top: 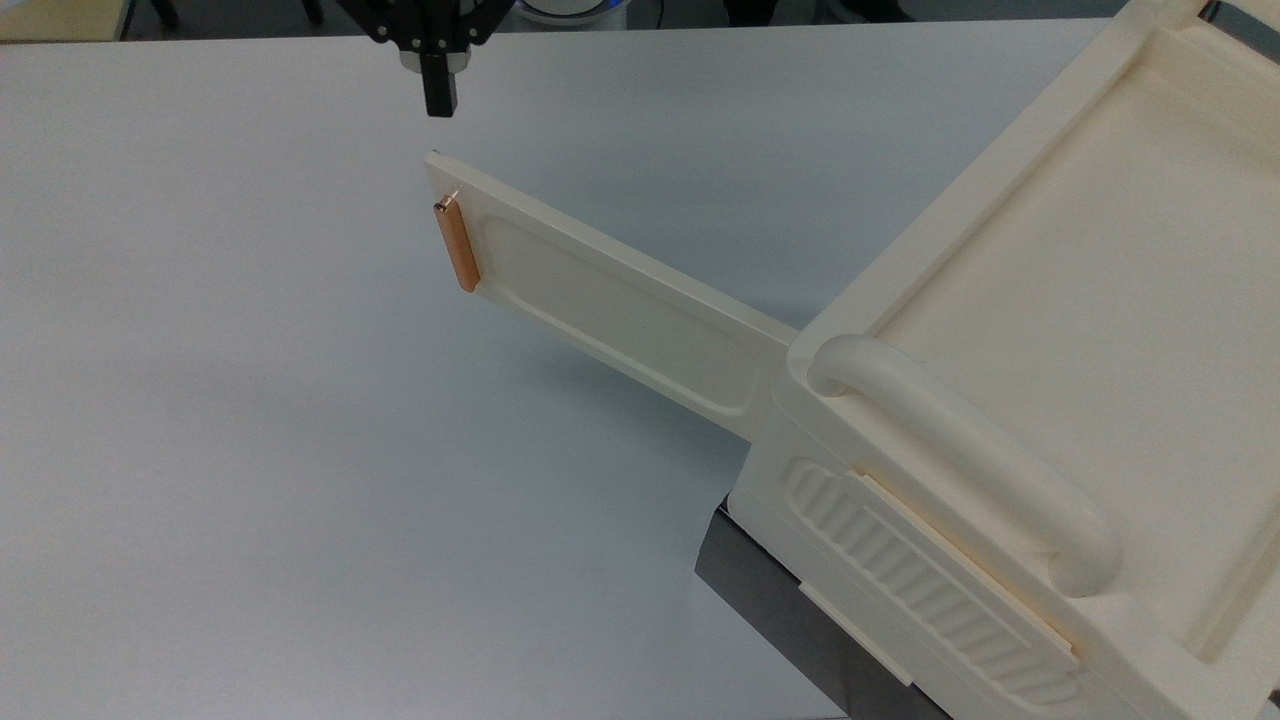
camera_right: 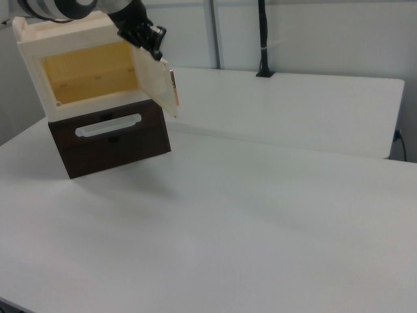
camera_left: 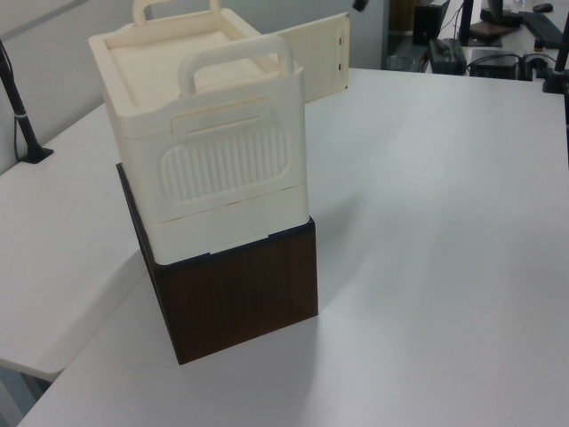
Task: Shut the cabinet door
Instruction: 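Push the cream door with the gripper, swinging it toward the cabinet front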
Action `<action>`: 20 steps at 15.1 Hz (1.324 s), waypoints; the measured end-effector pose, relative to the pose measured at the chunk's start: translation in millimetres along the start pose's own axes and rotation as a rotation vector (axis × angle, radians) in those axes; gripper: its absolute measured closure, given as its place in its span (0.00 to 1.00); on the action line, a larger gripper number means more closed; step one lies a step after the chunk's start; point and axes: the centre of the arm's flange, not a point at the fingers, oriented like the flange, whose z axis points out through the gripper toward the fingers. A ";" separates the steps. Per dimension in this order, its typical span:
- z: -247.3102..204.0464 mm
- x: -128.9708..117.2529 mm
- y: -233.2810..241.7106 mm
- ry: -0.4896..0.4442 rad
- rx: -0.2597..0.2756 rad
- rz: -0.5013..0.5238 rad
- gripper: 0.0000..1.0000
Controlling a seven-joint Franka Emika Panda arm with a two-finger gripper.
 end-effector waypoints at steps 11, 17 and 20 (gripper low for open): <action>45.6 20.9 8.8 0.146 0.033 0.125 0.99; 29.3 0.5 -41.9 -0.041 0.182 0.108 0.99; 11.5 -10.3 -68.7 -0.107 0.269 0.086 0.99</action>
